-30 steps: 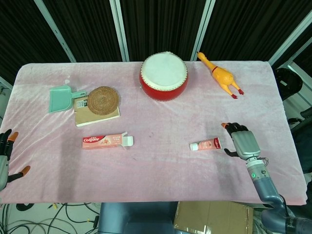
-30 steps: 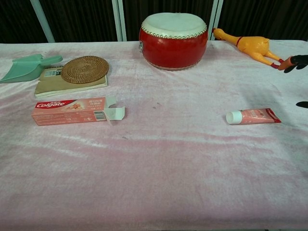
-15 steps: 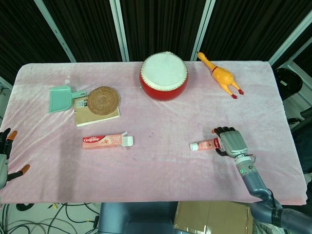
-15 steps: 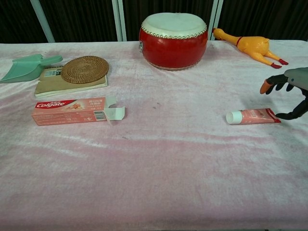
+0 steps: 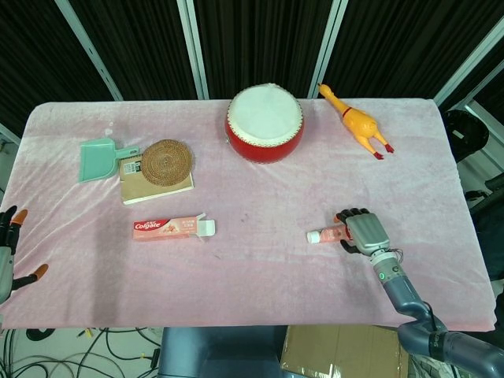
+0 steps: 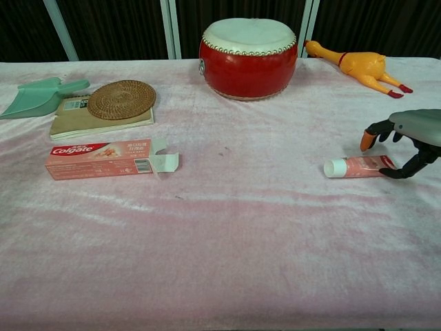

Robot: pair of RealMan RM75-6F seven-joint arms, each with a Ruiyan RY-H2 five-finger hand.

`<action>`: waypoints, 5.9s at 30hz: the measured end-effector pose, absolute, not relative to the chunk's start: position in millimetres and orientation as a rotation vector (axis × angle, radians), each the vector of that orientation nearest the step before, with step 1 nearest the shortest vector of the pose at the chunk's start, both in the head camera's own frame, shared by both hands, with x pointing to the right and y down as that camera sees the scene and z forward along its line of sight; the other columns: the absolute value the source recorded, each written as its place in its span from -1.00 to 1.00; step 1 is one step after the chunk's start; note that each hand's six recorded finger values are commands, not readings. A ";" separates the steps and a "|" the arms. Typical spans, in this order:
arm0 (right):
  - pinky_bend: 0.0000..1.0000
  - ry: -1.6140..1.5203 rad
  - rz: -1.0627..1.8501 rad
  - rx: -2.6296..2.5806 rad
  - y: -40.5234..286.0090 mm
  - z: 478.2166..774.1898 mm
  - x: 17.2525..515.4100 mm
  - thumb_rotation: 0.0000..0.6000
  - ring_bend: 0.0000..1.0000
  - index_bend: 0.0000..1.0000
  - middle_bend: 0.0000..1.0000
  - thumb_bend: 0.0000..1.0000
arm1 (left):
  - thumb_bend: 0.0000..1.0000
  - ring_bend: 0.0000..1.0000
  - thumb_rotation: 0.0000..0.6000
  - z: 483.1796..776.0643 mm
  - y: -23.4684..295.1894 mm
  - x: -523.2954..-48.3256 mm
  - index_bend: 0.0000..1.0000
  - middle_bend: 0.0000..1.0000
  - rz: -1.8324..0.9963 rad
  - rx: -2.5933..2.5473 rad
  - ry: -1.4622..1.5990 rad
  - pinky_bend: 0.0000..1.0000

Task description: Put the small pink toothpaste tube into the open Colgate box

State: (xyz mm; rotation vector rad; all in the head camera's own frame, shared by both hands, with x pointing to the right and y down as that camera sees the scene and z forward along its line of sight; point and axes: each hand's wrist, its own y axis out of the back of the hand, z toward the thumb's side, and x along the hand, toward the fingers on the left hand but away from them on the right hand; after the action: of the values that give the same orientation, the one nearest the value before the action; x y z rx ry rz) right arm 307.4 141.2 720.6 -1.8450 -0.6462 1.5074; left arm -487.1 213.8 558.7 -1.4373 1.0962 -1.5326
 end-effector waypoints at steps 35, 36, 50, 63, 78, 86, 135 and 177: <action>0.12 -0.732 1.394 -1.841 128.1 696.3 294.4 1.00 0.05 0.33 0.19 -0.20 | -1.00 -0.99 1.00 565.4 199.2 -463.7 -0.76 -0.95 -1.528 -1.541 1.093 -0.83; 0.12 -0.733 1.391 -1.839 126.8 694.0 294.7 1.00 0.05 0.33 0.19 -0.20 | -1.00 -0.96 1.00 567.1 193.2 -459.2 -0.73 -0.91 -1.532 -1.553 1.082 -0.78; 0.12 -0.766 1.368 -1.837 120.6 673.6 299.8 1.00 0.05 0.33 0.18 -0.20 | -0.85 -0.79 1.00 620.4 128.1 -420.1 -0.58 -0.72 -1.725 -1.541 0.846 -0.54; 0.12 -0.779 1.363 -1.844 122.3 669.4 300.7 1.00 0.05 0.33 0.18 -0.20 | -0.63 -0.79 1.00 694.4 135.1 -333.5 -0.52 -0.68 -1.751 -1.732 0.655 -0.54; 0.12 -0.810 1.363 -1.835 117.0 664.3 307.6 1.00 0.05 0.33 0.18 -0.19 | -0.33 -0.65 1.00 717.1 140.7 -279.7 -0.36 -0.50 -1.717 -1.828 0.640 -0.36; 0.12 -0.817 1.361 -1.832 115.2 660.5 309.0 1.00 0.05 0.33 0.18 -0.18 | -0.11 -0.49 1.00 721.5 144.0 -278.2 -0.18 -0.33 -1.731 -1.823 0.636 -0.22; 0.12 -0.464 0.917 -1.291 43.4 544.8 223.2 1.00 0.05 0.35 0.19 -0.18 | -0.08 -0.49 1.00 687.1 105.0 -137.0 -0.18 -0.33 -1.006 -2.253 1.183 -0.20; 0.12 -0.282 0.815 -1.185 52.1 544.9 201.0 1.00 0.05 0.35 0.19 -0.18 | -0.07 -0.49 1.00 682.4 114.3 -123.2 -0.18 -0.34 -1.050 -2.297 1.137 -0.20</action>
State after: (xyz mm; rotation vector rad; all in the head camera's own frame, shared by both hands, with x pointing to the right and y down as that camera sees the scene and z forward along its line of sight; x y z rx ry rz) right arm 201.0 52.1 544.9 -1.1845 -0.2819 0.8148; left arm -123.2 114.3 682.4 -2.2972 1.1374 -1.0500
